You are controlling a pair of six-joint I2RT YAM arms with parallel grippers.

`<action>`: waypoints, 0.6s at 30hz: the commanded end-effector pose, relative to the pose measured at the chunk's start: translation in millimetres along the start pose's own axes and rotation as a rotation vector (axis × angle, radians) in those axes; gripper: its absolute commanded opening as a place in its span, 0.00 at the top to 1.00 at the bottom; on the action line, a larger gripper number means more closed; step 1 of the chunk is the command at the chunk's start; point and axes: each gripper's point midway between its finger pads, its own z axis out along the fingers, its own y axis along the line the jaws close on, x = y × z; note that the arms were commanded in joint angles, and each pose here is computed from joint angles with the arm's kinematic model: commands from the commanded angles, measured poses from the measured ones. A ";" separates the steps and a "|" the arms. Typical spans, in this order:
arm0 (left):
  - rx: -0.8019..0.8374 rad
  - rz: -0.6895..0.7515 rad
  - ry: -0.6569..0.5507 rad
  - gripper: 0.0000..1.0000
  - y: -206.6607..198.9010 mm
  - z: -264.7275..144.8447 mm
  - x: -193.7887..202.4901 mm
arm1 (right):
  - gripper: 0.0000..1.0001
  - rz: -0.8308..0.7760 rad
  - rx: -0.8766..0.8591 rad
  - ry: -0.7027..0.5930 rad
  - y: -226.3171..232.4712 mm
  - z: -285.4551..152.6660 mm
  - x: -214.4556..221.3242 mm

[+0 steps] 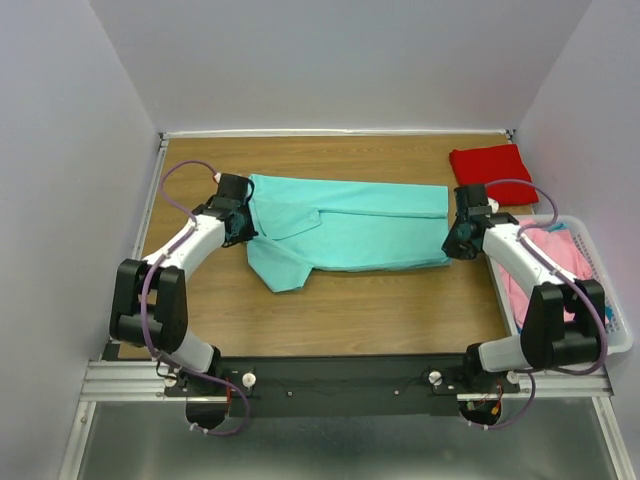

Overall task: Fold and stack the t-shirts
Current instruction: Fold the tshirt

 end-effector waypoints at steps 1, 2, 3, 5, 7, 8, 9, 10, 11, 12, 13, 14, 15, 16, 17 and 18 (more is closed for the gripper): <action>0.008 0.008 0.020 1.00 1.6 8.5 -14.1 | 0.99 -0.043 0.051 -0.045 -1.2 0.8 -25.9; 0.013 0.011 0.020 1.00 -0.1 9.6 -16.3 | 0.99 -0.049 0.056 -0.051 -0.4 1.2 -29.9; 0.012 0.008 0.015 1.00 0.9 10.2 -21.0 | 0.99 -0.057 0.062 -0.053 2.2 3.9 -35.4; 0.016 0.005 0.011 1.00 -1.4 13.8 -30.0 | 0.99 -0.067 0.076 -0.058 2.3 6.8 -41.8; 0.021 0.006 0.016 1.00 -4.1 18.3 -35.9 | 0.99 -0.070 0.088 -0.060 4.6 12.0 -49.8; 0.025 0.004 0.016 1.00 -5.4 20.1 -38.2 | 0.99 -0.071 0.090 -0.062 5.1 13.0 -53.0; 0.026 0.006 0.019 1.00 -6.0 22.0 -39.8 | 0.99 -0.073 0.100 -0.050 5.5 18.6 -53.1; 0.027 0.004 0.018 1.00 -7.2 25.2 -44.3 | 0.99 -0.072 0.095 -0.061 9.2 18.5 -59.7; 0.026 0.004 0.021 1.00 -7.6 27.0 -45.0 | 0.99 -0.072 0.096 -0.064 10.2 19.7 -63.1; 0.028 0.001 0.017 1.00 -8.4 29.7 -49.5 | 0.99 -0.070 0.097 -0.065 13.4 23.1 -67.5; 0.029 0.000 0.018 1.00 -9.4 31.0 -50.8 | 0.99 -0.072 0.105 -0.059 12.4 26.2 -66.3; 0.027 0.000 0.017 1.00 -9.1 32.5 -52.4 | 0.99 -0.070 0.108 -0.067 13.3 27.1 -71.1; 0.023 -0.004 0.020 1.00 -8.4 36.1 -55.5 | 0.99 -0.070 0.117 -0.066 12.6 31.1 -72.9; 0.021 -0.002 0.021 1.00 -8.6 37.5 -56.6 | 0.99 -0.064 0.121 -0.068 11.2 33.1 -75.9; 0.020 -0.002 0.021 1.00 -8.4 39.2 -57.8 | 0.99 -0.062 0.122 -0.065 11.4 35.8 -75.8; 0.018 -0.001 0.024 1.00 -8.1 40.6 -58.6 | 0.99 -0.058 0.124 -0.065 10.3 37.3 -76.9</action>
